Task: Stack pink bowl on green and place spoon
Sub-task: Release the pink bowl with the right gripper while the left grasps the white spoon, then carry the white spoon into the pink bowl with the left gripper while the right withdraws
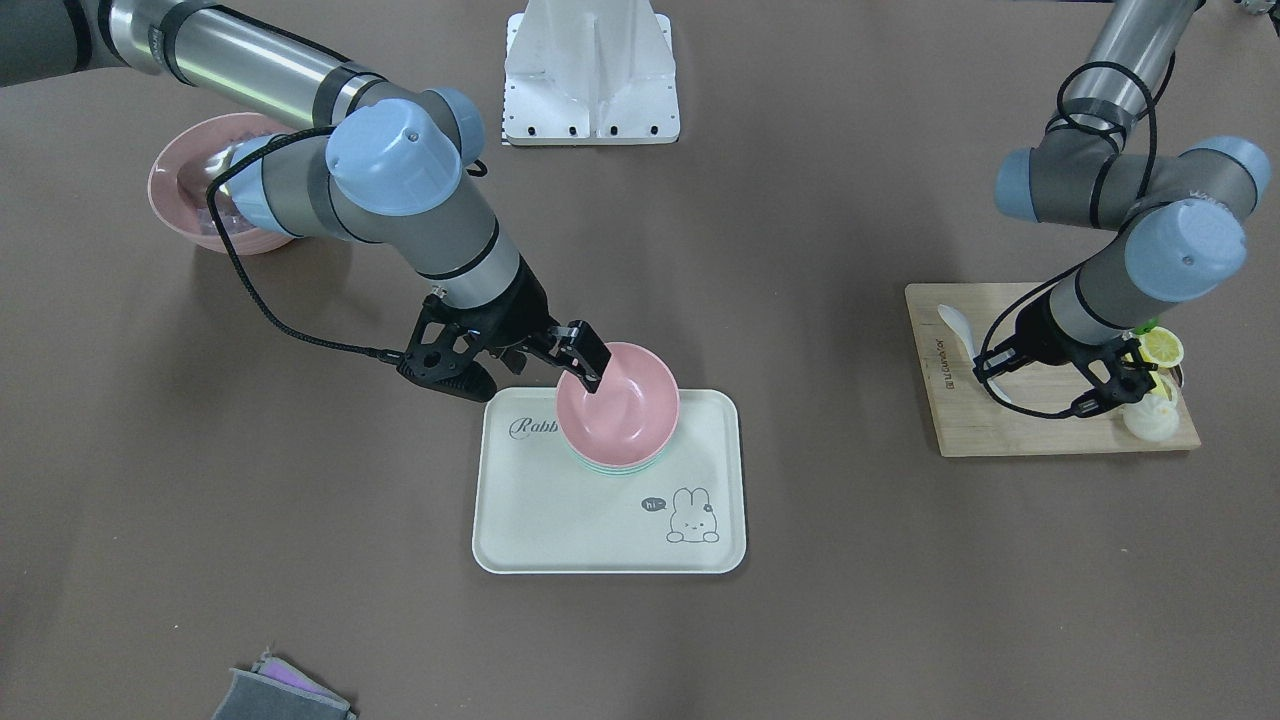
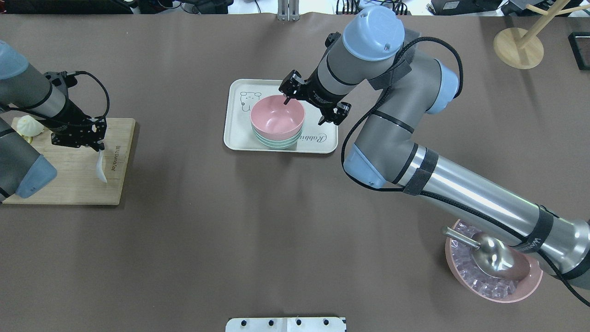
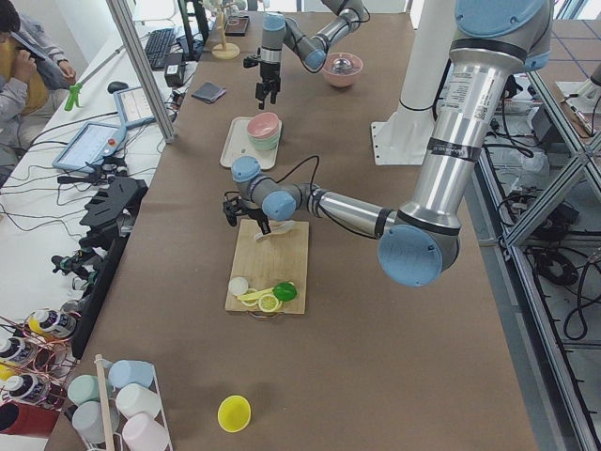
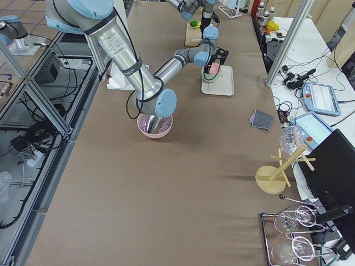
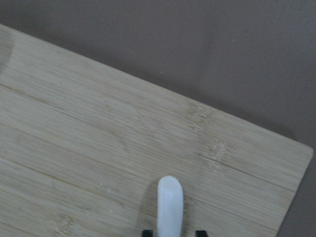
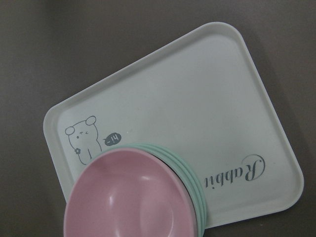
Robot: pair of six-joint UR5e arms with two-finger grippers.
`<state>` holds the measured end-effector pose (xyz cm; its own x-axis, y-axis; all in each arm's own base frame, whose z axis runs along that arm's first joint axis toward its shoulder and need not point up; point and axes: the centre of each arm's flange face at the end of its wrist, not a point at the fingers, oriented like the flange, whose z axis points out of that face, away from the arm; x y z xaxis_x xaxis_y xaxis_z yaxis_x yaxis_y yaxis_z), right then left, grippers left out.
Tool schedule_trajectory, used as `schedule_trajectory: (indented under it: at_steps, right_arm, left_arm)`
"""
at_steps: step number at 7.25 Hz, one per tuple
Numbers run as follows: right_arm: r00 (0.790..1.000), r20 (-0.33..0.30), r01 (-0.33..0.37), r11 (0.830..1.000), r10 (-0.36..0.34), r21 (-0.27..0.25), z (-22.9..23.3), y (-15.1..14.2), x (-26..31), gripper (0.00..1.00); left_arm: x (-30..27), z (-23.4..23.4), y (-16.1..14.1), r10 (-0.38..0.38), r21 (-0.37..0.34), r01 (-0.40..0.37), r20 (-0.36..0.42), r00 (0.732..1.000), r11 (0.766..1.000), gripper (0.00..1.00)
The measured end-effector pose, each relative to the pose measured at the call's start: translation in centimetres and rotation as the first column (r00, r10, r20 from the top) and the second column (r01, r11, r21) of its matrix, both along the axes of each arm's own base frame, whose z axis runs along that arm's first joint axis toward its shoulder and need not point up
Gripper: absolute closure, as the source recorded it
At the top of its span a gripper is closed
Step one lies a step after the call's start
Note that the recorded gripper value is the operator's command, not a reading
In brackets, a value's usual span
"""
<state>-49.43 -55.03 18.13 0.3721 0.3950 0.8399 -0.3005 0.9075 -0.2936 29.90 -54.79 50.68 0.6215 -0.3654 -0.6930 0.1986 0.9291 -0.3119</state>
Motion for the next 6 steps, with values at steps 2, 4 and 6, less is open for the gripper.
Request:
schedule_trajectory:
  at_steps: [2, 4, 6]
  right_arm:
    - [1.000, 0.009, 0.011, 1.000, -0.011, -0.011, 1.3, -0.4, 2.4, 0.00]
    - [0.998, 0.010, 0.057, 0.998, -0.057, 0.004, 5.6, -1.2, 8.3, 0.00]
    - [0.995, -0.010, 0.101, 0.994, -0.101, 0.037, 12.0, -2.3, 16.0, 0.00]
  left_arm:
    - [1.0, -5.3, -0.7, 0.019, -0.017, -0.021, -0.099, 0.995, 1.000, 1.00]
    - [3.5, -15.9, -3.1, -0.024, -0.033, 0.017, -0.202, 0.979, 0.999, 1.00]
    - [7.6, -25.9, -5.5, -0.059, -0.013, 0.058, -0.255, 0.965, 0.998, 1.00]
